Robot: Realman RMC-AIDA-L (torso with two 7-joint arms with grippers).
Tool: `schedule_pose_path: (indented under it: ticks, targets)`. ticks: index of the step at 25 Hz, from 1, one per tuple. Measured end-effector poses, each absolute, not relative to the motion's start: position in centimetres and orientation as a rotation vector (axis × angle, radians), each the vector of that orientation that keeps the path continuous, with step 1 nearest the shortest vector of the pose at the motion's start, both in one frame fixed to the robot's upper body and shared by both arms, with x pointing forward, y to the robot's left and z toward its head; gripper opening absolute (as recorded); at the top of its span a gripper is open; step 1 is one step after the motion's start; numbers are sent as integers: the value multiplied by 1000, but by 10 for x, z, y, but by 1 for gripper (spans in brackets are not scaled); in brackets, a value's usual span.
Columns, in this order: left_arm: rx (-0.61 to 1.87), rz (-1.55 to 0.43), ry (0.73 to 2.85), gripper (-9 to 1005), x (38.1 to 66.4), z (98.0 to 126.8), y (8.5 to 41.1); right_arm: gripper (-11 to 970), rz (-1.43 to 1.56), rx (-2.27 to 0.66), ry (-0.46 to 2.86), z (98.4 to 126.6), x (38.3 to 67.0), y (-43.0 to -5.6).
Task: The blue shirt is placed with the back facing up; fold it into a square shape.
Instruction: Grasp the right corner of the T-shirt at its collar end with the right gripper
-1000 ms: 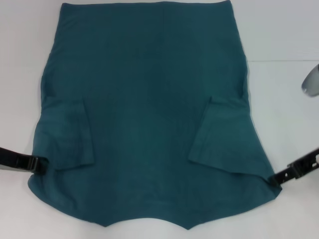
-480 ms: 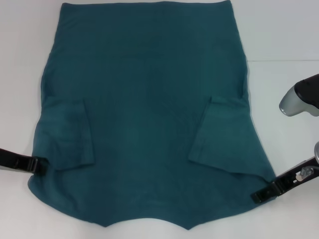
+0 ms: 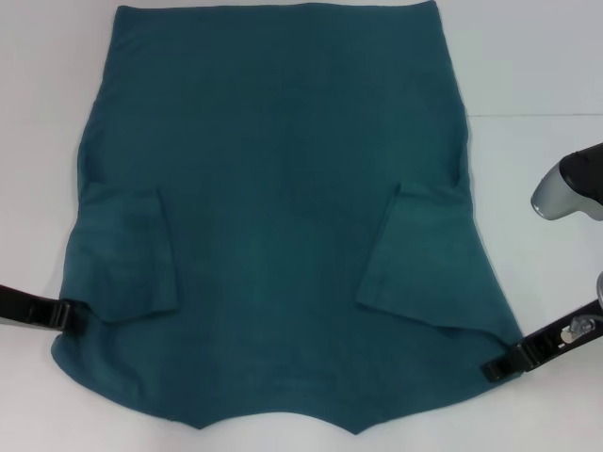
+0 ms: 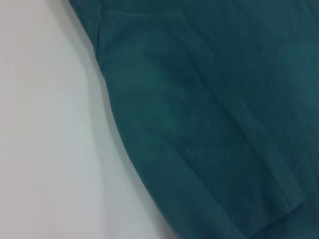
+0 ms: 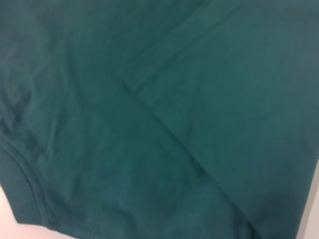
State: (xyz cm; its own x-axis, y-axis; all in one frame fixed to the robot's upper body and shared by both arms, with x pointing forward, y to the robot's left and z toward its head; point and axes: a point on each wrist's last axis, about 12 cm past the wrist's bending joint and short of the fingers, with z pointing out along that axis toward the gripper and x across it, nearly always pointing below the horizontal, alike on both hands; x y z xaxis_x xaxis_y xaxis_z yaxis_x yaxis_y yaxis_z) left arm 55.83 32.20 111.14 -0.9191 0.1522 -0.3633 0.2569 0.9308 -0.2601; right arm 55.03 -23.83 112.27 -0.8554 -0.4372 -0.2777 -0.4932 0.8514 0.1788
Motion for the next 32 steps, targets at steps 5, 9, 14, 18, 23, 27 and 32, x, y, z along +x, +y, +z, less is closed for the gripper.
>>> schedule_pose_path:
  ticks: [5, 9, 14, 18, 23, 27, 32]
  targets:
    - [306, -433, 2746, 11, 559, 1112, 321, 785, 324, -677, 2816, 1121, 551, -242]
    - [310, -437, 2746, 12, 560, 1111, 320, 663, 301, -676, 2817, 1121, 551, -243]
    - [309, -432, 2742, 12, 561, 1111, 320, 674, 306, -674, 2812, 1120, 552, -242]
    - [310, -431, 2741, 12, 561, 1111, 320, 686, 305, -691, 2814, 1118, 553, -239]
    - [311, -429, 2740, 11, 562, 1111, 320, 721, 301, -701, 2812, 1117, 553, -236]
    - [311, -430, 2740, 11, 562, 1111, 320, 727, 311, -701, 2808, 1117, 554, -235]
    - [314, -429, 2740, 11, 562, 1111, 320, 725, 361, -712, 2796, 1115, 554, -230]
